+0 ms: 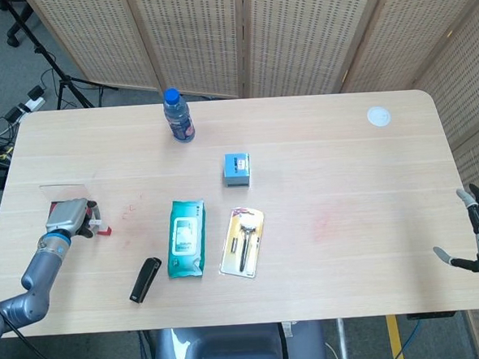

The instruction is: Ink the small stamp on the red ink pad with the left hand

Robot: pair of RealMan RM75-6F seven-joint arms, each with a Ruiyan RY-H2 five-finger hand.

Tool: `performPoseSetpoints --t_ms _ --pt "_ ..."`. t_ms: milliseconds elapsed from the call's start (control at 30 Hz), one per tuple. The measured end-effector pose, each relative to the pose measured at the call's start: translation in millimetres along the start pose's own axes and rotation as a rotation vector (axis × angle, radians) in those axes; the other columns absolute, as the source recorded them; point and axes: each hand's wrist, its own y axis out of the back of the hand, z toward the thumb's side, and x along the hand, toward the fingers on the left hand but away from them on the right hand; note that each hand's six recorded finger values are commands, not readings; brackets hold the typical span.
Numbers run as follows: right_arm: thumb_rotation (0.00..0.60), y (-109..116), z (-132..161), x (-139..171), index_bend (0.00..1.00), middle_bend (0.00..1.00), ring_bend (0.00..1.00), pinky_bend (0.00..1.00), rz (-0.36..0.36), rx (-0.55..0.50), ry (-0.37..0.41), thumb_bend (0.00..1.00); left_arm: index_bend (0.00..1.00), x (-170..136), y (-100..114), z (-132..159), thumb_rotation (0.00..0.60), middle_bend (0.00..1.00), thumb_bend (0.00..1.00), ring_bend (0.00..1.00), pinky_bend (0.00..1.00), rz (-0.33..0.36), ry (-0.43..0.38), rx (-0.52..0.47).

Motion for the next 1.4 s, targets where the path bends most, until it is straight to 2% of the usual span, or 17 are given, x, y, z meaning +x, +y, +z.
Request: performPoseSetpoints --t_ms 500,1400 --pt "0.6 1.3 -0.5 0.2 0.0 0.0 0.0 0.0 -0.002 -0.004 0.001 0.0 0.5 -1.3 -5.0 2.2 0.6 1.0 0.37 1.0 1.0 0.018 -0.018 0.009" --pt "0.6 2.9 -1.2 0.7 0.0 0.0 0.0 0.0 -0.008 -0.007 -0.001 0.0 0.5 -10.3 1.6 4.7 0.6 1.0 0.37 1.0 1.0 0.011 -0.038 -0.001"
